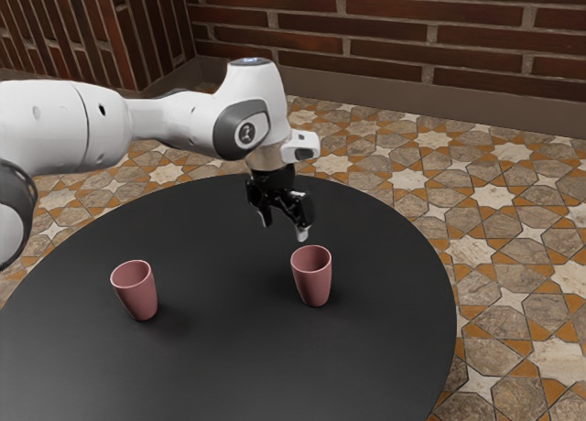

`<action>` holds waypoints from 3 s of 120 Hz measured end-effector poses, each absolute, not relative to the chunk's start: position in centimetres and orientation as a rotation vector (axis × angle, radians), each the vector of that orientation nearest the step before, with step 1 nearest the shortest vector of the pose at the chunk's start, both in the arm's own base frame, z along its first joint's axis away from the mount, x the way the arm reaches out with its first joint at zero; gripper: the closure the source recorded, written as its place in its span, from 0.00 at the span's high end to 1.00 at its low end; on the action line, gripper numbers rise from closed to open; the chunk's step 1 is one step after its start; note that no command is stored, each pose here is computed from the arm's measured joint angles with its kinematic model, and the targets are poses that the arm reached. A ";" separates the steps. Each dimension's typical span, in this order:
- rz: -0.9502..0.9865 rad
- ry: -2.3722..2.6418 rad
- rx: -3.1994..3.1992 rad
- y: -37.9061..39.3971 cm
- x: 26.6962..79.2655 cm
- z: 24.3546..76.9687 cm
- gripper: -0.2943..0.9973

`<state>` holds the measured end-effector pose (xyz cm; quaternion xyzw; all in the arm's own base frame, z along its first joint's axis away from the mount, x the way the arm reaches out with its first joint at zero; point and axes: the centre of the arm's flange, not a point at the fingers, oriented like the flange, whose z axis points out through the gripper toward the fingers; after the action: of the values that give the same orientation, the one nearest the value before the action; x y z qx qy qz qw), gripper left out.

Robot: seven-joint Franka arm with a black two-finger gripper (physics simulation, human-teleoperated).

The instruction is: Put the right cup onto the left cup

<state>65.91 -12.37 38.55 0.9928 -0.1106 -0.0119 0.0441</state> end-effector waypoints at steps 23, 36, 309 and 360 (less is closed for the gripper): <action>-0.044 -0.320 3.039 -12.8 66.6 34.9 0.77; -0.055 -0.307 3.041 -12.8 66.9 33.3 0.77; 0.054 0.212 3.107 7.9 49.7 49.0 0.16; -0.026 0.314 3.121 13.1 47.9 47.2 0.16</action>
<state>47.93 13.06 47.20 0.9949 0.1002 -0.0082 0.0022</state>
